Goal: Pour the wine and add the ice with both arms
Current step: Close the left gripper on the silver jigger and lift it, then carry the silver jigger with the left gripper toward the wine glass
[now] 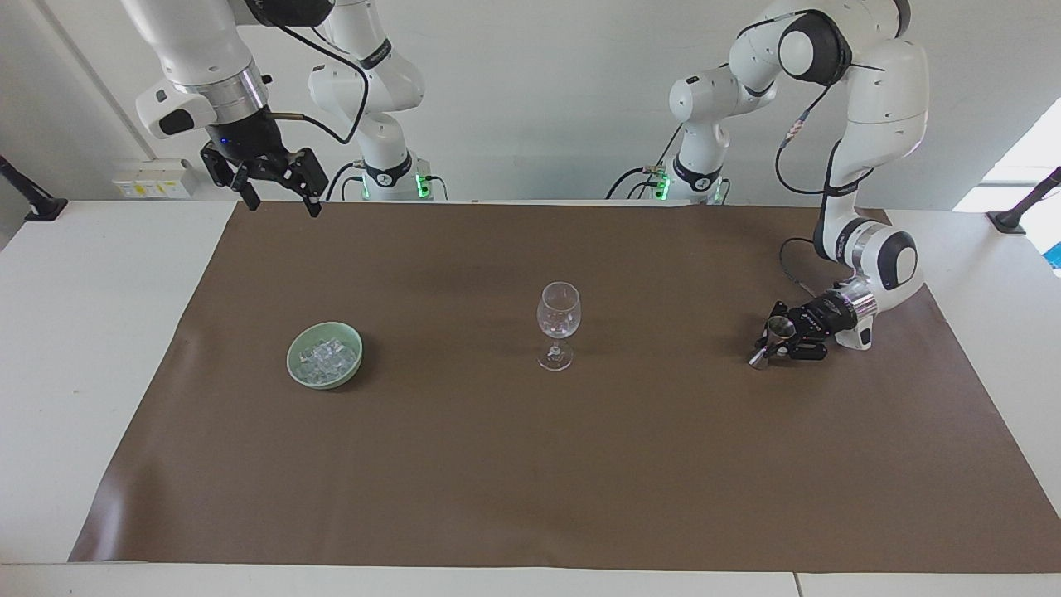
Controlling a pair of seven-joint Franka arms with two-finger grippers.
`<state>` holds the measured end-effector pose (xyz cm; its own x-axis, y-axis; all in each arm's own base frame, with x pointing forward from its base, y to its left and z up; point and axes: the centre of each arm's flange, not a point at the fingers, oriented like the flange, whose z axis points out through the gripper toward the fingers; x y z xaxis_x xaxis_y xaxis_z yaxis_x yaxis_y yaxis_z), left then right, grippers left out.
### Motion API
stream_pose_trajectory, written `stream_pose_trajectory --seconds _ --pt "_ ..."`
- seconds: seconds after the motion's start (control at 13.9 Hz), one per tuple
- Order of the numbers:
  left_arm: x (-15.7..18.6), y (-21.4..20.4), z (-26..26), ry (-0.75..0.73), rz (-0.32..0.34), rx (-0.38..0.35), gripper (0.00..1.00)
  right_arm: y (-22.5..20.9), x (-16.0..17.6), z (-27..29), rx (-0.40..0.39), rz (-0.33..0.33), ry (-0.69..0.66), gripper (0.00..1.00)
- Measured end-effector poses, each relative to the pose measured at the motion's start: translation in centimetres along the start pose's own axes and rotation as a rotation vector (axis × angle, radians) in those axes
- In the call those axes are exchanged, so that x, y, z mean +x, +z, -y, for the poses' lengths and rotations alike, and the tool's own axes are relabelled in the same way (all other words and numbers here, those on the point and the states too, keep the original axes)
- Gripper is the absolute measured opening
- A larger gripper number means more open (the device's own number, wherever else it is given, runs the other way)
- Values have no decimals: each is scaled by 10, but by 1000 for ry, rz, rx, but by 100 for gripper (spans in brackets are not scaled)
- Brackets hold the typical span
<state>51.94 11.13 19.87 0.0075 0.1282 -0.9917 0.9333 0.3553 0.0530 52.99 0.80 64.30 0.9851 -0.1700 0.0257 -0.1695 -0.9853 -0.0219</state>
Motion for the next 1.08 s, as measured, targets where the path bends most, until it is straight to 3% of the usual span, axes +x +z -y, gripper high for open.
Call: stream_pose_trajectory --seconds 0.65,1.08 --pt "-8 -9 -3 -62 23 -14 20 0 0 0 0 0 0 100" --pt "-46 9 -9 -105 34 19 20 0 0 0 0 0 0 100"
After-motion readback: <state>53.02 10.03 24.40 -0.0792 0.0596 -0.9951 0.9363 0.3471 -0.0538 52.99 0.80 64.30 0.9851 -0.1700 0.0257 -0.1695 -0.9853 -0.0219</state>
